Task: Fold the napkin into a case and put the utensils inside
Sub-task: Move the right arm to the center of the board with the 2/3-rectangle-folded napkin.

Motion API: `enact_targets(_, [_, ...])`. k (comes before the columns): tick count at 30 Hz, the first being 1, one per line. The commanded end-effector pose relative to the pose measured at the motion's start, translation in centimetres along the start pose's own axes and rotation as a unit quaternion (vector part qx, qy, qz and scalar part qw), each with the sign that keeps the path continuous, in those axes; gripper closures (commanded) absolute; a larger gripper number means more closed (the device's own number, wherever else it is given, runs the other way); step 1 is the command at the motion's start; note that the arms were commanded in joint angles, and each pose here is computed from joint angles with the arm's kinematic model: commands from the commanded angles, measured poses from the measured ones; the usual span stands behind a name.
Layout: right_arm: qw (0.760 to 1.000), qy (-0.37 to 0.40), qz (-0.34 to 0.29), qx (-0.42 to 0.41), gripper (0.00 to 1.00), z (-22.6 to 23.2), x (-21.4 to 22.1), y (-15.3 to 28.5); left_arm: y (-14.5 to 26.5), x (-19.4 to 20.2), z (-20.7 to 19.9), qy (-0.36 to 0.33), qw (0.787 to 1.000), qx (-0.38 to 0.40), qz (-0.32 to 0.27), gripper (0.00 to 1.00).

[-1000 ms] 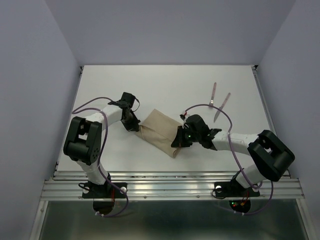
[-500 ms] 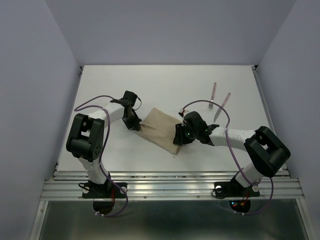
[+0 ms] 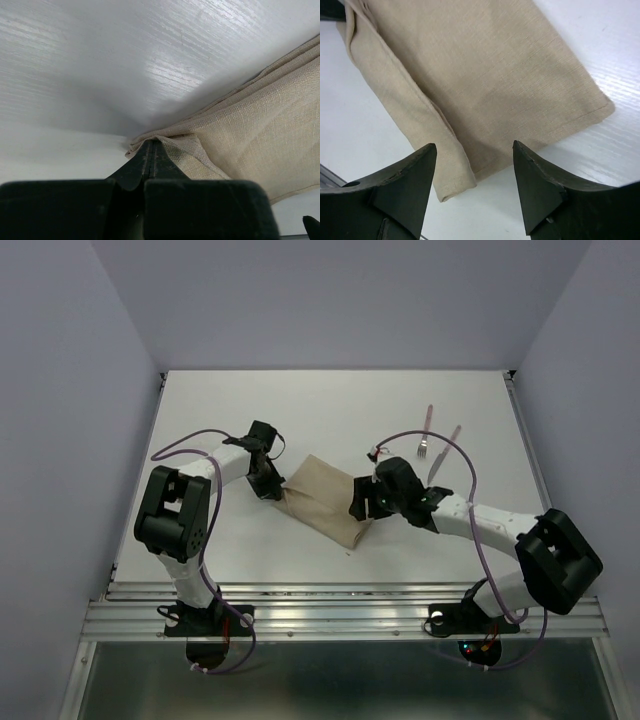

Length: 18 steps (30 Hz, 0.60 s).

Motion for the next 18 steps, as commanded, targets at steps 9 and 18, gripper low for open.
enact_targets(9, [0.987, -0.028, -0.087, 0.134, 0.36, -1.6, -6.7, -4.1, 0.0, -0.2, -0.3, -0.016, 1.0, -0.009, -0.004, 1.0])
enact_targets(18, [0.981, 0.007, -0.063, 0.181, 0.42, -3.5, -5.7, -6.8, 0.1, -0.8, -0.8, -0.026, 1.0, -0.007, -0.007, 1.0])
Point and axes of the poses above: each gripper's point midway between its finger pads, its own y axis back along the fingers, its own z axis along the line the jaws close on, x = y × z, the point moved 7 cm from there along y, back along the fingers, and after that the axes turned 10 degrees about -y, right-handed, at the moved point
